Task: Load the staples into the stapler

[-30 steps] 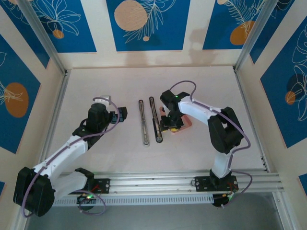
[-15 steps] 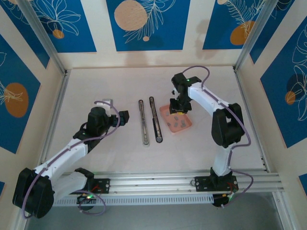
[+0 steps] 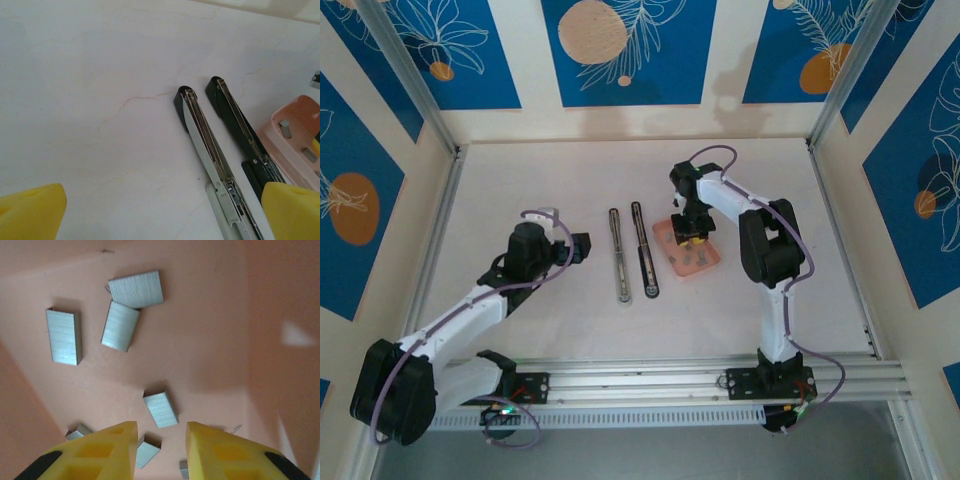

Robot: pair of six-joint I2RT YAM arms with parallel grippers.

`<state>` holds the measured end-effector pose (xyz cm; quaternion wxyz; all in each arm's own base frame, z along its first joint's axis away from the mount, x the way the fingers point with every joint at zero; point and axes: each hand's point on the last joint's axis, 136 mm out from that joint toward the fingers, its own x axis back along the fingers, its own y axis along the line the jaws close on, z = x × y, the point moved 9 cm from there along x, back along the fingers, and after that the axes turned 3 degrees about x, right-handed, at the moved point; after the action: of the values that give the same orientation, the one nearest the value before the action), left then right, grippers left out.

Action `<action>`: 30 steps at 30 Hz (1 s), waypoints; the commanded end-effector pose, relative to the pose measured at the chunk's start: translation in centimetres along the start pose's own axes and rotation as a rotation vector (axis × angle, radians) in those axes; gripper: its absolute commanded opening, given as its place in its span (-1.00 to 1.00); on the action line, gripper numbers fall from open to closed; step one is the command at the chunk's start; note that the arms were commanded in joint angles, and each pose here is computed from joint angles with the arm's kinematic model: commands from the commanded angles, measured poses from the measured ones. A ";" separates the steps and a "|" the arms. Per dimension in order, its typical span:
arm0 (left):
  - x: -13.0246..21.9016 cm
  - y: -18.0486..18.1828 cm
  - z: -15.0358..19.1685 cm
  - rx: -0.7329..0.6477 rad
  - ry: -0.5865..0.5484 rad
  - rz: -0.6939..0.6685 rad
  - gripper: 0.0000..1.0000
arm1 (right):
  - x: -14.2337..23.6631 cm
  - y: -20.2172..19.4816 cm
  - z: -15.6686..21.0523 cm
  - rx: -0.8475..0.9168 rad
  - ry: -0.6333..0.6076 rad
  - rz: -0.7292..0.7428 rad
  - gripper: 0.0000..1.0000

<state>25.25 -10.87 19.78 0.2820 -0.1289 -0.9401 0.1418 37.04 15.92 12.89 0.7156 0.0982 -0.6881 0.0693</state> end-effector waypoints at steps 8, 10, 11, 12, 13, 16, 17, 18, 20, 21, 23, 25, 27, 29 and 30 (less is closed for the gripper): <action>-0.3 -0.4 -1.4 -0.002 -0.047 0.012 1.00 | -0.9 0.0 -1.3 0.035 0.009 -0.033 -0.34; -0.3 -0.4 -1.3 -0.003 -0.045 0.012 1.00 | -1.2 -0.1 -1.4 0.036 0.017 -0.028 -0.33; -0.3 -0.4 -1.3 -0.003 -0.046 0.011 1.00 | -1.3 -0.1 -1.5 0.037 0.018 -0.028 -0.33; -0.3 -0.4 -1.3 -0.003 -0.045 0.012 1.00 | -1.4 -0.1 -1.5 0.036 0.021 -0.031 -0.34; -0.3 -0.4 -1.3 -0.003 -0.046 0.010 1.00 | -1.7 -0.1 -1.5 0.035 0.023 -0.033 -0.35; -0.3 -0.4 -1.3 -0.003 -0.046 0.011 1.00 | -2.3 -0.1 -1.5 0.033 0.034 -0.034 -0.39; -0.3 -0.4 -1.4 -0.004 -0.048 0.012 1.00 | -2.4 -0.1 -1.5 0.032 0.036 -0.032 -0.41; -0.3 -0.4 -1.4 -0.004 -0.048 0.011 1.00 | -2.6 -0.1 -1.5 0.033 0.037 -0.030 -0.42; -0.3 -0.5 -1.5 -0.003 -0.049 0.012 1.00 | -2.9 0.0 -1.6 0.031 0.035 -0.030 -0.47; -0.3 -0.4 -1.5 -0.002 -0.048 0.012 1.00 | -3.0 0.0 -1.6 0.028 0.031 -0.031 -0.49; -0.3 -0.5 -1.4 -0.003 -0.045 0.014 1.00 | -3.2 -0.1 -1.7 0.029 0.030 -0.027 -0.53; -0.3 -0.5 -1.4 -0.001 -0.046 0.013 1.00 | -3.5 -0.2 -1.7 0.025 0.032 -0.021 -0.54; -0.2 -0.5 -1.5 -0.001 -0.047 0.011 1.00 | -3.7 -0.1 -1.7 0.022 0.034 -0.017 -0.58; -0.1 -0.5 -1.5 -0.001 -0.047 0.011 1.00 | -3.7 -0.1 -1.6 0.016 0.033 -0.012 -0.61; -0.1 -0.4 -1.5 -0.002 -0.048 0.010 1.00 | -3.7 0.0 -1.6 0.013 0.029 -0.012 -0.62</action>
<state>25.63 -11.05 19.77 0.2799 -0.1299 -0.9405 0.1425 38.19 15.94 10.84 0.7243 0.1045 -0.6771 0.0771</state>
